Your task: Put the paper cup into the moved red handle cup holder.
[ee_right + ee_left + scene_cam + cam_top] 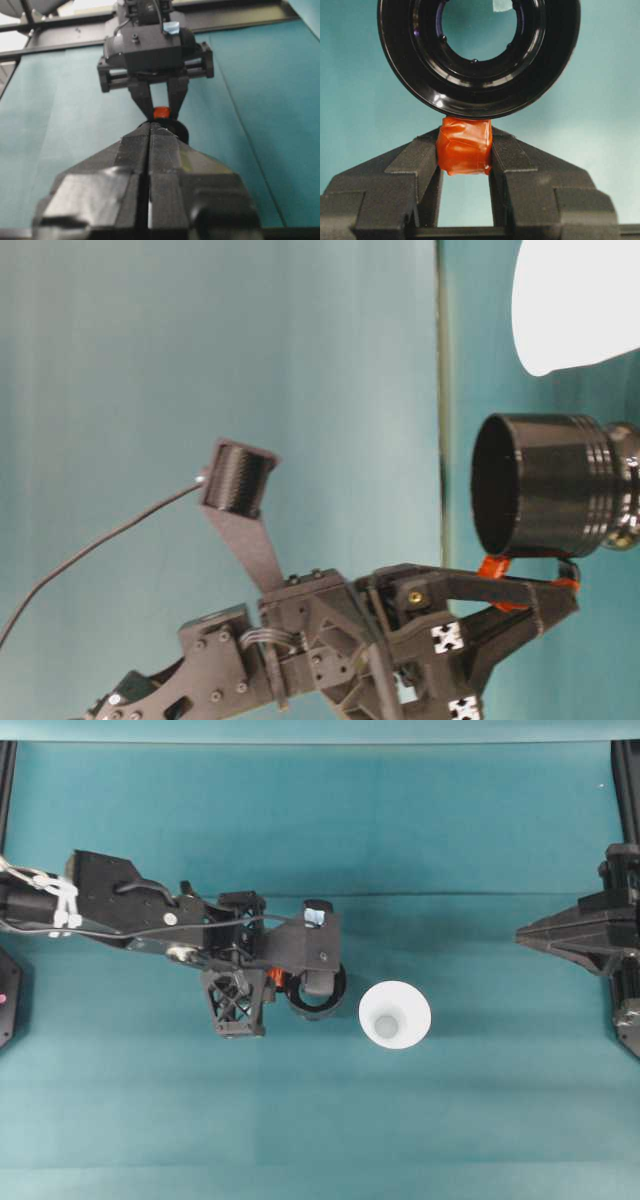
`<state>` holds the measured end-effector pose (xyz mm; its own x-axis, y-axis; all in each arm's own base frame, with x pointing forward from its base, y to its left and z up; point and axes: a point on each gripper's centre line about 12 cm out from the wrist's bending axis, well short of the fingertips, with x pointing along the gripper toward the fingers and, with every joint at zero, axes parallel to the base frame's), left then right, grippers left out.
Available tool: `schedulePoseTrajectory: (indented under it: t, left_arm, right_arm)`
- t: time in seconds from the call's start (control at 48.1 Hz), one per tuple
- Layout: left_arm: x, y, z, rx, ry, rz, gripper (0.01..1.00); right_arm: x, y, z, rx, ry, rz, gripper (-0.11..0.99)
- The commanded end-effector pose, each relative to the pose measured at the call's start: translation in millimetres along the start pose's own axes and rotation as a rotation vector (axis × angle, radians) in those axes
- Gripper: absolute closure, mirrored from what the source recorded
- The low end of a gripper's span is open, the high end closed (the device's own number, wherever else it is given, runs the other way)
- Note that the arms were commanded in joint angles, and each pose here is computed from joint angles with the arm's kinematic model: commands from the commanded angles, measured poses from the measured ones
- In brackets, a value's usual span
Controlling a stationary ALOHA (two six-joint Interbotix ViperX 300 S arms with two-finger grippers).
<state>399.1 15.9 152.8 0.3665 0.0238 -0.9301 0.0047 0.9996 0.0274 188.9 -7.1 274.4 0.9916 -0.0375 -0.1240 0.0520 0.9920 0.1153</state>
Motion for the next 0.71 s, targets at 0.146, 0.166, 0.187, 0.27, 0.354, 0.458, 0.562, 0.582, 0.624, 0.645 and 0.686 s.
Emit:
schedulePoseTrajectory:
  t: [0.146,0.166,0.187,0.27,0.354,0.458,0.562,0.582,0.624,0.645,0.686]
  left_arm:
    - [2,-3.4,6.3,0.011,-0.022,-0.002,0.729]
    - [3,-3.4,6.3,0.011,-0.022,-0.002,0.729]
    - [3,-3.4,7.2,0.011,-0.026,-0.002,0.729]
    - [4,-3.4,7.0,0.013,-0.025,-0.002,0.729]
    - [7,-3.5,4.9,0.013,-0.017,-0.002,0.729]
    - [8,-3.6,3.8,0.013,-0.014,-0.002,0.729]
    - [9,-3.6,3.4,0.013,-0.011,-0.002,0.729]
    - [9,-3.6,3.2,0.013,-0.013,-0.002,0.729]
    - [10,-3.6,3.6,0.013,-0.016,-0.002,0.729]
    - [9,-3.6,4.5,0.013,-0.020,-0.002,0.729]
    - [10,-3.0,4.8,0.012,-0.026,-0.001,0.729]
  right_arm:
    - [1,-0.3,2.8,0.008,-0.006,-0.003,0.99]
    - [1,-0.6,3.0,0.008,-0.008,-0.004,0.99]
    - [1,-0.3,2.8,0.008,-0.006,-0.003,0.99]
    - [1,-0.6,3.0,0.008,-0.008,-0.004,0.99]
    - [1,-0.6,2.6,0.008,-0.008,-0.004,0.99]
    - [1,-0.3,2.8,0.008,-0.006,-0.003,0.99]
    - [1,-0.3,2.9,0.008,-0.008,-0.002,0.99]
    - [1,-0.5,3.1,0.008,-0.008,-0.004,0.99]
    - [1,-0.5,3.2,0.008,-0.010,-0.004,0.99]
    - [1,-0.6,2.8,0.008,-0.007,-0.004,0.99]
    - [1,-0.3,2.6,0.008,-0.008,-0.002,0.99]
